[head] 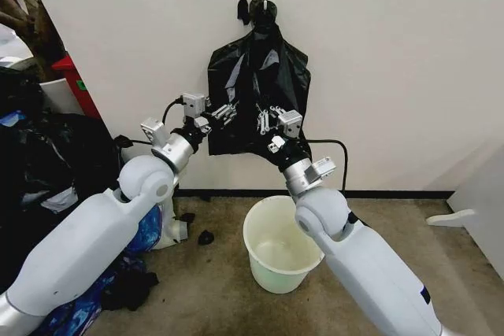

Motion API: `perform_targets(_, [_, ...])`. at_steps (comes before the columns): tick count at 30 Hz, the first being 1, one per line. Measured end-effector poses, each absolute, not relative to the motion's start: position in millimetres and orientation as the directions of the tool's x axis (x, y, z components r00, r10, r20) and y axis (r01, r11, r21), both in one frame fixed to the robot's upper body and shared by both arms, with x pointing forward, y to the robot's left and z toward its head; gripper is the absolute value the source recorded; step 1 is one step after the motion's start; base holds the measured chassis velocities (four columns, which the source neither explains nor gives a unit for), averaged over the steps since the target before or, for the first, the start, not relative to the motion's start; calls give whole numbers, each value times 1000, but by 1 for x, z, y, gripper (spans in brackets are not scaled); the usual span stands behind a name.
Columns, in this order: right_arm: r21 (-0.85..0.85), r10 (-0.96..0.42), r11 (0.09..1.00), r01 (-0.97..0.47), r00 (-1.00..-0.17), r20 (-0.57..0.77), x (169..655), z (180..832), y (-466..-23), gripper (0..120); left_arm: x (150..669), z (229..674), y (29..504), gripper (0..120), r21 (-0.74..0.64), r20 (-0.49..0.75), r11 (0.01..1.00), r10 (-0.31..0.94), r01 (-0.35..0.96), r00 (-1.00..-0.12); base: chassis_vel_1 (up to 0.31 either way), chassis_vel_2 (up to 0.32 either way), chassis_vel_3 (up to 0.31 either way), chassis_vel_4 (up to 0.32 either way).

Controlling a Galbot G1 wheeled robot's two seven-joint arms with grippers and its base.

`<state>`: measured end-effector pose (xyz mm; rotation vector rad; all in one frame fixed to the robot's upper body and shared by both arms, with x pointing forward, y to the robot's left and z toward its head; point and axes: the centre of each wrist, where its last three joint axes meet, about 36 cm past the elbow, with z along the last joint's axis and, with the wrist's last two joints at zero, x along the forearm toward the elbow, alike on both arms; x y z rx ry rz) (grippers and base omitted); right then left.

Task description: Place the garbage bag over the trash bin.

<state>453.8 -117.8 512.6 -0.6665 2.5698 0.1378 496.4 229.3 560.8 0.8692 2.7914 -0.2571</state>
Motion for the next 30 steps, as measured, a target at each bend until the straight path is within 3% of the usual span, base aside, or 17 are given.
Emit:
perform_targets(11, [-24, -430, 879, -476, -770, -472, 449, 510, -122, 0, 484, 561, 232, 0, -104, -274, 798, 550, 593, -789, 0, 0, 0, 0])
perform_targets(19, [49, -408, 876, -479, -792, -454, 421, 504, -125, 0, 449, 545, 240, 0, -73, -317, 812, 532, 580, -785, 0, 0, 0, 0])
perform_targets(24, [267, -334, 856, -444, -867, -370, 358, 509, -125, 0, 409, 518, 232, 0, 11, -263, 846, 516, 532, -815, 0, 0, 0, 0])
perform_targets(30, [387, -260, 834, -393, -899, -352, 287, 525, -139, 0, 394, 526, 222, 0, 21, -292, 850, 508, 526, -810, 0, 0, 0, 0])
